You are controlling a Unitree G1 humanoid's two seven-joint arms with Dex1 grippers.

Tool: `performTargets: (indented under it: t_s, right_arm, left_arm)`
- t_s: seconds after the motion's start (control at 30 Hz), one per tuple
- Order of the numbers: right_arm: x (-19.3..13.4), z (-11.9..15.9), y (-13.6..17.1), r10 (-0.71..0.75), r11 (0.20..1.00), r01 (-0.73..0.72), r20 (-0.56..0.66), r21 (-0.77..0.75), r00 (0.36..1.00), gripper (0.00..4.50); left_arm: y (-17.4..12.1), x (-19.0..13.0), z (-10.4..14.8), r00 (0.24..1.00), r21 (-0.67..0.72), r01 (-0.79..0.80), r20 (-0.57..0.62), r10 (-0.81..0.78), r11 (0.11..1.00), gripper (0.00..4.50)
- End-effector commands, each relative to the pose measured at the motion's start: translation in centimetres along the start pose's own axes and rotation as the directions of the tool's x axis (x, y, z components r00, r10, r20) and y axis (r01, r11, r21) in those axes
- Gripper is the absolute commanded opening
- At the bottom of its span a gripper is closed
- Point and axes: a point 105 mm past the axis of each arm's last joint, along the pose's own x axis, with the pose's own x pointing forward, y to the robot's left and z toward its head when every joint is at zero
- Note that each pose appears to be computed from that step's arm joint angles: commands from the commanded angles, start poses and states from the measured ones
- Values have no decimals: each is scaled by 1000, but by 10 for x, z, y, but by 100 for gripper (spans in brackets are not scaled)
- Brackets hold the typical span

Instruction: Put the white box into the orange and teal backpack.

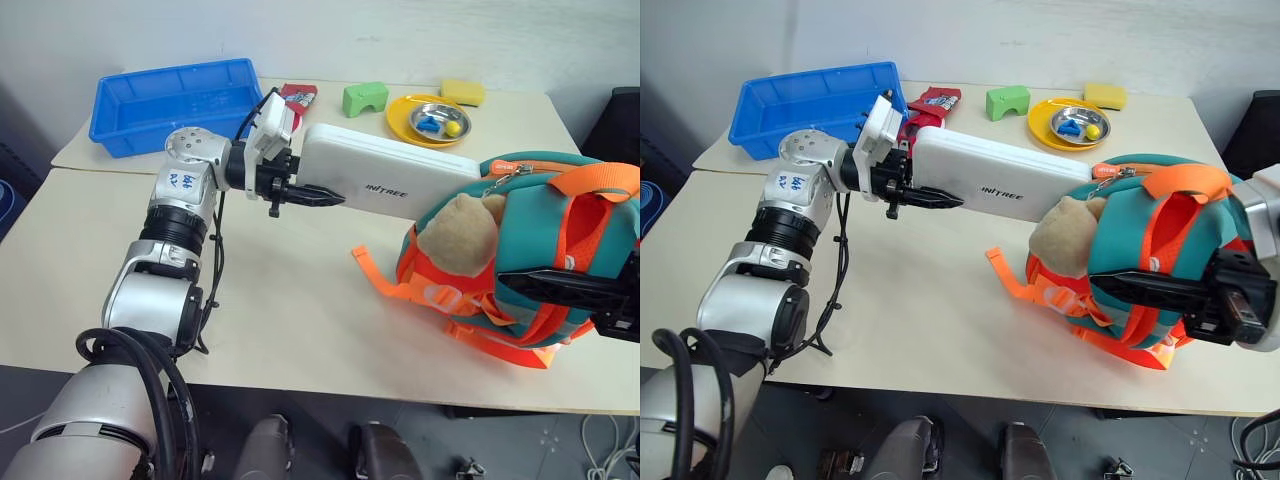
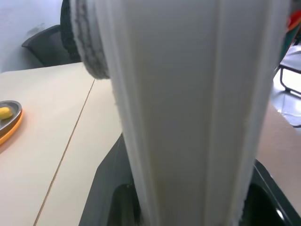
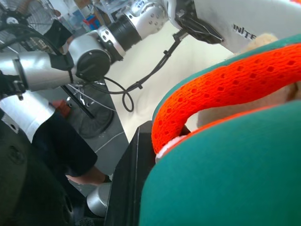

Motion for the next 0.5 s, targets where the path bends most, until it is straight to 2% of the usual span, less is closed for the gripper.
performTargets:
  t_s: [0.03,0.17,0.37,0.5]
  right_arm:
    - [-2,0,-1,0,1000,1,11,-29,1000,2]
    - [-3,0,-3,-8,999,9,16,-34,1000,2]
    - [-2,-5,-3,-9,999,9,7,-39,1000,2]
    - [6,-6,-3,8,999,-7,15,-50,1000,2]
  left_arm:
    - [-16,10,23,984,81,178,-2,-179,981,147]
    - [-26,16,22,968,65,250,-36,-249,966,147]
    - [-24,38,31,956,83,291,10,-293,953,147]
    - [-21,86,28,964,76,256,49,-260,964,147]
